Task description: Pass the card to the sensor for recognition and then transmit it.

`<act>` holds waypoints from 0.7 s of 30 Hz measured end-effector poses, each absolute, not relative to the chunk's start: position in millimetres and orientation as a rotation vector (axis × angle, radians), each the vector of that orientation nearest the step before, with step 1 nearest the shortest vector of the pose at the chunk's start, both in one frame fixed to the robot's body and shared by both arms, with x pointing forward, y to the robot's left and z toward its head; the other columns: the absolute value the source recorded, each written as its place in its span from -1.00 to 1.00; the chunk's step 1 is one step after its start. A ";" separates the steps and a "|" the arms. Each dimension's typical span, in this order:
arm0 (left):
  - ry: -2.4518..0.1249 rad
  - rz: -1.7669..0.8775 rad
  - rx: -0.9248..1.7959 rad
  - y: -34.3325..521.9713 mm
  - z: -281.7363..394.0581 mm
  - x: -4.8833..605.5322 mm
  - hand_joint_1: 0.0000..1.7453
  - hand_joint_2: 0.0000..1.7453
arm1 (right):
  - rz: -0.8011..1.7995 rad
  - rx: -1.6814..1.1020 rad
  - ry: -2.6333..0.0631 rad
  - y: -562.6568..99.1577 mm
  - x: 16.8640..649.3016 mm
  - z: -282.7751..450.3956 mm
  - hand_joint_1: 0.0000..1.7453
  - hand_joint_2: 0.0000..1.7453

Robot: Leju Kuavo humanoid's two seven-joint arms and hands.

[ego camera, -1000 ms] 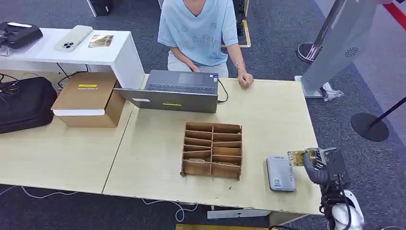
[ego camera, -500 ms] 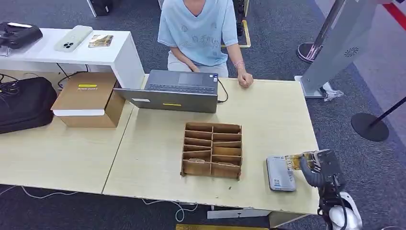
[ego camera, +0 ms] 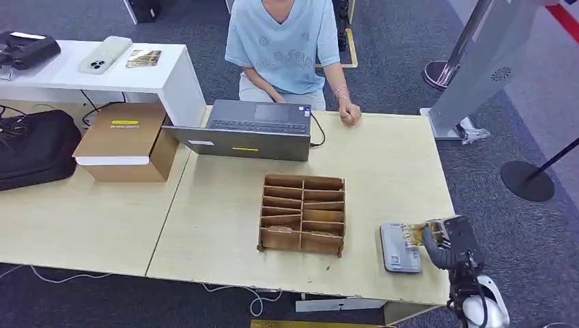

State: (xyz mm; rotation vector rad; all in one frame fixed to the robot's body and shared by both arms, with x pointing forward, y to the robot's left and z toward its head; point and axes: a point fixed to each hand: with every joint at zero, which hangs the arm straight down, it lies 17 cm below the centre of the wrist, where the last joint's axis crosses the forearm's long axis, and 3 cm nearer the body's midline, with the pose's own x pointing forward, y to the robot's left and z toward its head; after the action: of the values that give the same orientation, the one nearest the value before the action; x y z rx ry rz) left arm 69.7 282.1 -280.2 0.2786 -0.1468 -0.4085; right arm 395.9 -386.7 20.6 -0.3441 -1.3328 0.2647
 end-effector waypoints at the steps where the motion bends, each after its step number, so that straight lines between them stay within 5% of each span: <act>1: -0.147 -0.409 0.279 282.2 -280.2 69.7 -1.00 -1.00 | 0.264 -0.343 -1.332 -386.2 395.9 20.4 1.00 1.00; 21: -0.148 -0.434 0.279 281.9 -280.1 70.1 -1.00 -1.00 | 0.304 -0.396 -1.259 -387.8 390.0 6.3 1.00 1.00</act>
State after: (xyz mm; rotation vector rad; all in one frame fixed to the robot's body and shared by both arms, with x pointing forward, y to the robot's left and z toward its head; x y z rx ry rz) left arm 70.1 281.9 -280.1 0.2788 -0.1481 -0.4339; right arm 390.0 -387.8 6.3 -0.3960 -1.2590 0.3041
